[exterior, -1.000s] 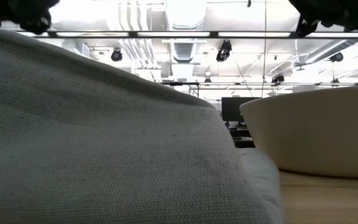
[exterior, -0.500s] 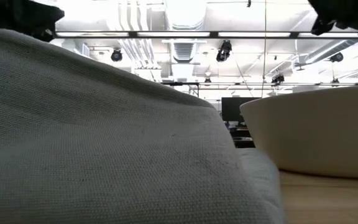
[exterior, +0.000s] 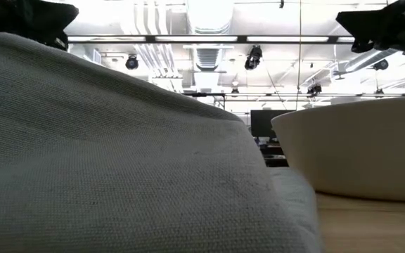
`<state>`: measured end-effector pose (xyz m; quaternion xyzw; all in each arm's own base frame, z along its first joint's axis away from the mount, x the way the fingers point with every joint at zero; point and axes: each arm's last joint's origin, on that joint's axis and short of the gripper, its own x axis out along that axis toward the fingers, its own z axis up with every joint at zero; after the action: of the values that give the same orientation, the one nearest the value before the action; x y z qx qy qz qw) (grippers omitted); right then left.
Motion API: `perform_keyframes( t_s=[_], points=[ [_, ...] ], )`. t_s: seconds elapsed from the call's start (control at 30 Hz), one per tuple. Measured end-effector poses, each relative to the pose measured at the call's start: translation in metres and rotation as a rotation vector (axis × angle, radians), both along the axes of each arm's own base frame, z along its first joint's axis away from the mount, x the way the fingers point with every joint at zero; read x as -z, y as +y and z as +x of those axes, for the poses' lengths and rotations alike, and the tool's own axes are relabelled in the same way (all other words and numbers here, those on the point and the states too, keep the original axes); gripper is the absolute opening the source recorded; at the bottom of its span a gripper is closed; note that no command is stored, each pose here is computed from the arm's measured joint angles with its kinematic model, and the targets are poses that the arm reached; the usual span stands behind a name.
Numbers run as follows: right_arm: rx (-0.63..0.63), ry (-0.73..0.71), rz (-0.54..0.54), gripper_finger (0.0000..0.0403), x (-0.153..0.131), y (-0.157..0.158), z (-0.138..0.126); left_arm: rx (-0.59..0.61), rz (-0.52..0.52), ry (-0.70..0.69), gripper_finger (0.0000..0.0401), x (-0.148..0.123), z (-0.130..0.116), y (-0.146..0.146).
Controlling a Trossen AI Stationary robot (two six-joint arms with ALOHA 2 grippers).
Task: Set up tray
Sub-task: Put the yellow cup on the black serving tray
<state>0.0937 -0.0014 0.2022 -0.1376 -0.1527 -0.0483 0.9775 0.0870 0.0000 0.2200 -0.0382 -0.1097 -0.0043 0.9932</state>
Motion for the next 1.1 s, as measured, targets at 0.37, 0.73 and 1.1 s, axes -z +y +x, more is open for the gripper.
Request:
perform_keyframes(
  t_s=[0.37, 0.73, 1.1],
  points=[
    [0.001, 0.013, 0.0, 0.0018, 0.001, 0.0, 0.0, -0.02, 0.066, -0.055, 0.0, -0.02, -0.006, 0.0],
    [0.001, 0.012, 0.0, 0.0018, 0.001, 0.0, 0.0, -0.14, 0.135, 0.145, 0.0, -0.04, -0.018, 0.003],
    [0.001, 0.012, 0.0, 0.0018, 0.001, 0.0, 0.0, -0.292, 0.147, 0.603, 0.0032, -0.081, -0.007, 0.009]
  ],
)
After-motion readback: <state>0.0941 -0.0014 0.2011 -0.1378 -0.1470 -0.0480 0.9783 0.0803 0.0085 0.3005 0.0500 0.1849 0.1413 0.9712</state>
